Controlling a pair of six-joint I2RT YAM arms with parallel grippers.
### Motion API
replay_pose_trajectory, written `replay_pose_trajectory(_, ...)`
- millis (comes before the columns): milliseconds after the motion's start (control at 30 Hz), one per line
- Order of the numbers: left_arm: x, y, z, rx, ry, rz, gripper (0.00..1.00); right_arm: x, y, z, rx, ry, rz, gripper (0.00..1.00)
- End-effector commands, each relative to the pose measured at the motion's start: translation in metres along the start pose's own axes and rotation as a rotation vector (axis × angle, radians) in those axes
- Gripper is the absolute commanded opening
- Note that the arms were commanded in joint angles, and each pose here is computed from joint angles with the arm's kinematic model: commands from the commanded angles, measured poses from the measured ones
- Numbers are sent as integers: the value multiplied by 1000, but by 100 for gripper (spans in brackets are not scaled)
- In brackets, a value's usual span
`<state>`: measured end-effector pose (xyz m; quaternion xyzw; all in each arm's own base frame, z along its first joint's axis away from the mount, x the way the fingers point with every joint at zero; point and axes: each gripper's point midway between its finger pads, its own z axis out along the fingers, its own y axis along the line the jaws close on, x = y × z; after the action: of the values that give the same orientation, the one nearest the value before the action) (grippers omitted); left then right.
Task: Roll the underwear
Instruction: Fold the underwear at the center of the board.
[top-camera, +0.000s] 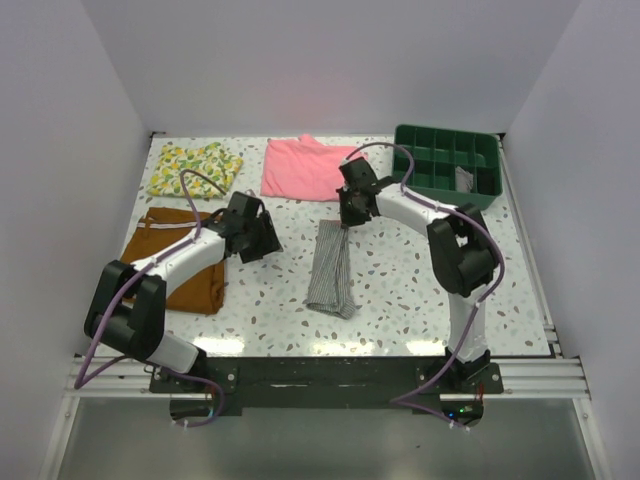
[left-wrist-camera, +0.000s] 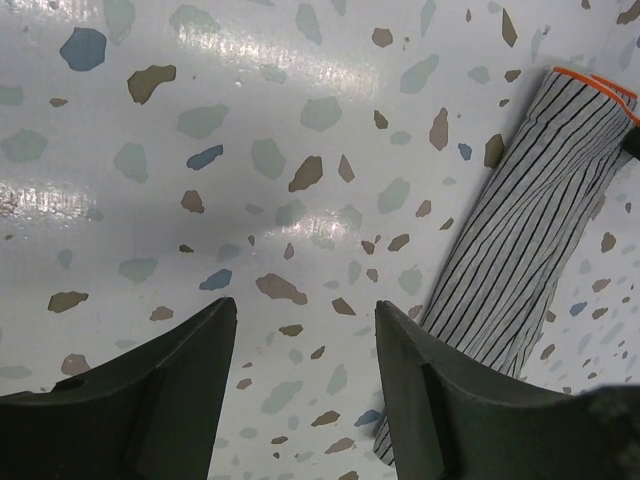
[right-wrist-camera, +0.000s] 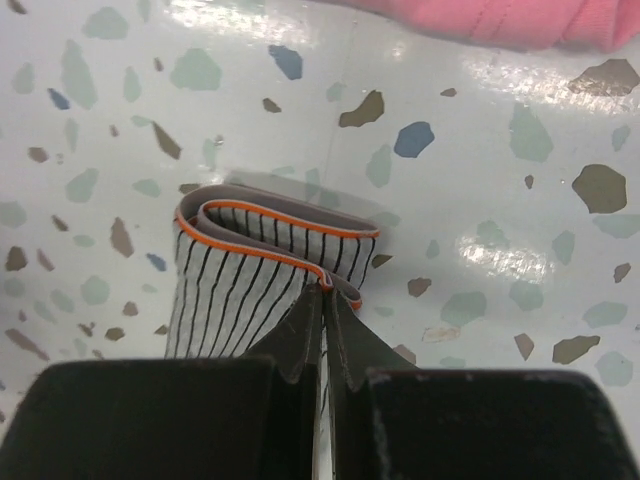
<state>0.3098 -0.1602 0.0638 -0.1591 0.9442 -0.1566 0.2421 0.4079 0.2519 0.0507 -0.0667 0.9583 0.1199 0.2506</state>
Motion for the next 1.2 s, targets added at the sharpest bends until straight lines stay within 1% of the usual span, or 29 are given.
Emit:
replay_pose_trajectory(0,-1,-5,1,27,-10,-7,62,-6,-18,18,74,-28,2,0)
replay_pose_trajectory(67,-1,-4,1,27,-11,-7,62,0,-27,26,117,-24,11,0)
replay_pose_trajectory(300,2,-1,2,18,-6,-4,62,11,-29,41,102,4,19,1)
replay_pose_trajectory(367,3,-1,2,20,-4,-3,62,14,-30,41,102,9,22,6)
replay_pose_trajectory(400,3,-1,2,23,-5,-2,62,12,-29,40,90,-3,27,10)
replay_pose_trajectory(433,3,-1,2,25,-6,-2,62,8,-26,34,78,-21,29,19)
replay_pose_trajectory(467,4,-1,2,27,-6,-4,62,8,-26,31,72,-25,35,22)
replay_pose_trajectory(500,3,-2,1,30,-10,-4,62,5,-23,28,58,-40,36,28)
replay_pose_trajectory(600,0,-4,-1,40,-22,2,62,-10,-17,10,25,-96,43,42)
replay_pose_trajectory(767,-9,-8,-6,41,-45,13,62,-35,-17,-32,42,-190,42,46)
replay_pose_trajectory(833,-11,-8,-8,37,-51,18,62,-29,-18,-41,40,-188,42,47)
replay_pose_trajectory(867,-11,-8,-8,37,-51,18,62,-32,-13,-55,6,-210,45,48)
replay_pose_trajectory(900,-11,-8,-8,37,-51,18,62,-31,-10,-60,-11,-214,46,50)
replay_pose_trajectory(933,-11,-8,-9,39,-51,18,62,-22,-11,-63,-18,-201,49,51)
replay_pose_trajectory(967,-10,-8,-9,39,-49,19,62,-20,-3,-73,-63,-199,55,51)
replay_pose_trajectory(1067,-11,-9,-8,39,-51,16,62,8,11,-78,-162,-119,75,50)
replay_pose_trajectory(1100,-10,-9,-8,40,-50,18,62,14,25,-87,-244,-101,80,48)
replay_pose_trajectory(1167,-12,-9,-9,40,-52,18,62,42,33,-88,-296,-27,121,45)
